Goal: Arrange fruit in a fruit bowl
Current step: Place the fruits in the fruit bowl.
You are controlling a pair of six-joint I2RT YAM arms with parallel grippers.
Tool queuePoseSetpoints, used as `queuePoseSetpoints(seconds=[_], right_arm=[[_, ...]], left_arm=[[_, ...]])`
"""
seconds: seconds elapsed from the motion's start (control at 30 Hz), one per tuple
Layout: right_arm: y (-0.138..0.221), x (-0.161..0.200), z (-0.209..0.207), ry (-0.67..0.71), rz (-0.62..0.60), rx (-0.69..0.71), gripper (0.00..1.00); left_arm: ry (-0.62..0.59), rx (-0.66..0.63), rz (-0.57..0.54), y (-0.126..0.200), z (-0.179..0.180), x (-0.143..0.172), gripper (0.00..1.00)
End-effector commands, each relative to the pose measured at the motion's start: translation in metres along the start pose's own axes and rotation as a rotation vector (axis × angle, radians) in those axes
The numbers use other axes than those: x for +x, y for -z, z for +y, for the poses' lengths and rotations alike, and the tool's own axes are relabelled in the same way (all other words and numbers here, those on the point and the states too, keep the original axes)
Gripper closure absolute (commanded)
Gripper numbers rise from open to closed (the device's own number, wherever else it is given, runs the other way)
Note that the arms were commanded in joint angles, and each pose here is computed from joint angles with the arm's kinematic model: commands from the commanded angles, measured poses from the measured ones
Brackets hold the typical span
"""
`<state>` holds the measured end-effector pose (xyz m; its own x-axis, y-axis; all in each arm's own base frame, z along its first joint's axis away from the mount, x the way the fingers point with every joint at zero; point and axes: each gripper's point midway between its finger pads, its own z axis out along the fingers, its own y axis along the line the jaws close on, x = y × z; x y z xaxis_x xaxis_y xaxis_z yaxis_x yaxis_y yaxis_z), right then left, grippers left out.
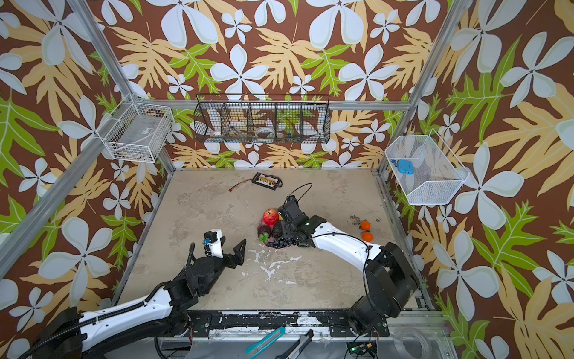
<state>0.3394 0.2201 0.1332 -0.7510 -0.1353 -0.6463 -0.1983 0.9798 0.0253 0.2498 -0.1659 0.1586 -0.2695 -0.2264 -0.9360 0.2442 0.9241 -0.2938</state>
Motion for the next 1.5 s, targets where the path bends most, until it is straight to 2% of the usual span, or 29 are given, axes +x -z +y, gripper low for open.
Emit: queuePoseSetpoints(seconds=[0.0, 0.2, 0.37, 0.5, 0.63, 1.0, 1.27, 1.47], right_arm=[[0.004, -0.002, -0.016, -0.036, -0.007, 0.014, 0.63], [0.004, 0.018, -0.051, -0.154, 0.028, -0.105, 0.59], [0.006, 0.044, -0.07, -0.174, 0.033, -0.161, 0.63], [0.003, 0.064, -0.072, -0.182, 0.047, -0.201, 0.69], [0.0, 0.069, -0.065, -0.172, 0.035, -0.253, 0.72], [-0.015, 0.064, -0.064, -0.148, 0.029, -0.249, 0.76], [-0.026, 0.062, -0.066, -0.145, 0.055, -0.225, 0.88], [-0.029, 0.069, -0.07, -0.145, 0.077, -0.195, 0.88]], left_arm=[[-0.006, -0.01, -0.016, 0.0, 0.002, -0.003, 0.07], [-0.005, -0.007, -0.014, 0.0, 0.001, -0.002, 0.07], [-0.006, -0.007, -0.01, -0.001, 0.001, -0.001, 0.07], [-0.008, -0.005, -0.005, -0.002, 0.0, 0.0, 0.07], [-0.012, -0.004, 0.002, -0.004, -0.001, 0.003, 0.07], [-0.017, -0.007, 0.006, -0.005, 0.0, 0.004, 0.07], [-0.018, -0.01, 0.005, -0.005, 0.0, 0.003, 0.07], [-0.019, -0.013, 0.002, -0.004, 0.001, 0.003, 0.07]])
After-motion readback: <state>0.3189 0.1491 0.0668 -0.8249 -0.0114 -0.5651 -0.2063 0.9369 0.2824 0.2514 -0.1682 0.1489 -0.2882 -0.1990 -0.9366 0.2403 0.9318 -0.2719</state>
